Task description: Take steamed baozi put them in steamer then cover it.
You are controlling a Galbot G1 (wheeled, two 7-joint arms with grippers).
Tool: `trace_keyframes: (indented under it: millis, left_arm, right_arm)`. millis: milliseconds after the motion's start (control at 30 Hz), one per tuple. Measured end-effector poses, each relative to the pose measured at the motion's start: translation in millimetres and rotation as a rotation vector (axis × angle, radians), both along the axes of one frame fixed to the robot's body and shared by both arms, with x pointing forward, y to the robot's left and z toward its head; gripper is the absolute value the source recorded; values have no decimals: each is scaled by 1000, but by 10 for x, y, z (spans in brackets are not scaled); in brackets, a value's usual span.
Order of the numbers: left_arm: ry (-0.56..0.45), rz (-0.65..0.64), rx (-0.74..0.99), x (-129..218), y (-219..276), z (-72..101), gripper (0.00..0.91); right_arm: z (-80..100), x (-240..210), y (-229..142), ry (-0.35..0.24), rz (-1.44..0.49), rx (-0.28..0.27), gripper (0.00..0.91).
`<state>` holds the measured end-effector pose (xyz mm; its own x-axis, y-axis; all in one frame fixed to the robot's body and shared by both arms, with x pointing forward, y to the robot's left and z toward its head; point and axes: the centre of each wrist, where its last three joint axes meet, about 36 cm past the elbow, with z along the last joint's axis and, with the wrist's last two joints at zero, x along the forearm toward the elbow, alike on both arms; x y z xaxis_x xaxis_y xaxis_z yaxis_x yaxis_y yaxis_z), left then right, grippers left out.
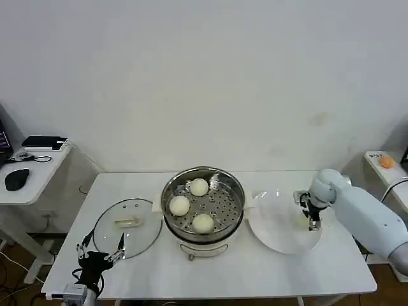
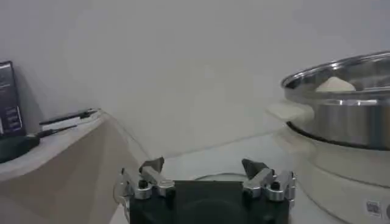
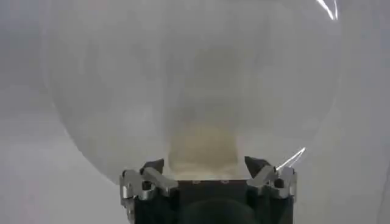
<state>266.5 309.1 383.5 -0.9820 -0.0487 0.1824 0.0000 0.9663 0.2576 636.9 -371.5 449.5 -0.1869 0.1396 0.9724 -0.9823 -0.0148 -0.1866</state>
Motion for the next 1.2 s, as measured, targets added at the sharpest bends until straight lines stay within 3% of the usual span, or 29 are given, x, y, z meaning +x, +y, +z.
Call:
trace_keyframes:
  millis: [133, 200, 300, 700, 967, 1200]
  left_arm:
    - [1, 0, 0, -1, 0, -3, 907]
    - [0, 0, 0, 1, 0, -2, 907]
    - [1, 0, 0, 1, 3, -7, 907]
    - [-2, 4, 2, 25, 20, -15, 907]
    - [-17, -1, 0, 67, 8, 19, 907]
    - [-31, 0, 13, 75, 34, 70, 907]
  right_arm:
    - [-5, 6, 4, -8, -3, 1, 907]
    - [0, 9, 5, -10, -5, 3, 715]
    - [3, 13, 8, -12, -5, 4, 665]
    - [100, 5, -35, -33, -18, 12, 645]
    - [486, 25, 73, -83, 2, 63, 655]
    - [1145, 90, 542, -166, 81, 186, 655]
